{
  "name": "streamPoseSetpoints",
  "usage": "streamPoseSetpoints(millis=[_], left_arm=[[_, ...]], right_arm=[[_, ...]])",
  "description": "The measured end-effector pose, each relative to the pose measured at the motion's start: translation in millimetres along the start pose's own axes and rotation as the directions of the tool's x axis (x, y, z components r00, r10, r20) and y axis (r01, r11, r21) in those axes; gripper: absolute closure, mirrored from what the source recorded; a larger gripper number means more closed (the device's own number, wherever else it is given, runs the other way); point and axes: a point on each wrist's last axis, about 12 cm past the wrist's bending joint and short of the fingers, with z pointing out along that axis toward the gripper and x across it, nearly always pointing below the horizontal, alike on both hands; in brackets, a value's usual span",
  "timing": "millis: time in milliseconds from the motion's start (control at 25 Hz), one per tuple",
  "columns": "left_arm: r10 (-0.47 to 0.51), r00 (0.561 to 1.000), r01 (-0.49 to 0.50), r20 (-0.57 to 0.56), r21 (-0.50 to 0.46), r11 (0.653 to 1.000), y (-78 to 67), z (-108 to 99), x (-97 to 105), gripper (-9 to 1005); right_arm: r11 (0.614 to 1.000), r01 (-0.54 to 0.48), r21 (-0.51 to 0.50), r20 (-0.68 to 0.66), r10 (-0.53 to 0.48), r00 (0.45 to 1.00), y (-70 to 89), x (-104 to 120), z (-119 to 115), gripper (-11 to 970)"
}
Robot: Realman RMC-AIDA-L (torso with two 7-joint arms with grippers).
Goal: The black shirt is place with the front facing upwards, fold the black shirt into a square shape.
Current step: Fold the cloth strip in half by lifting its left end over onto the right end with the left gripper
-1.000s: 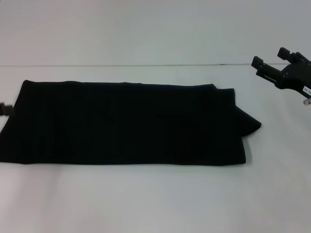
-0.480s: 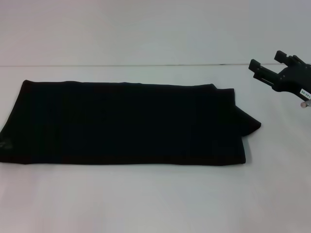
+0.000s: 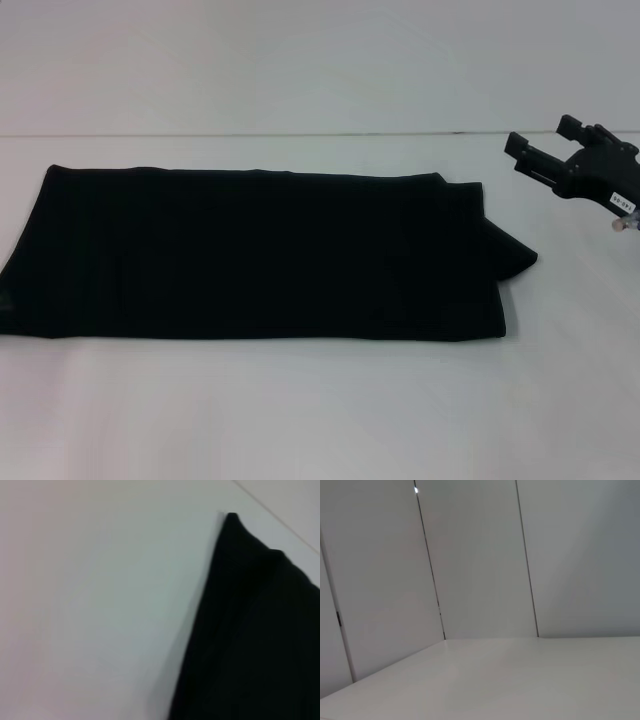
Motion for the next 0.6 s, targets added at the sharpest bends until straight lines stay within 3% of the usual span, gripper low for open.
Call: streamPoseSetpoints(millis=[600], left_arm=[[0.022,0.999,-0.020,0.039,-0.050,0.999,-3.3,11,-9,183]], right_arm=[[1.000,-0.018,-0.004,-0.011,0.018,1.000,2.9,6,-1,32]])
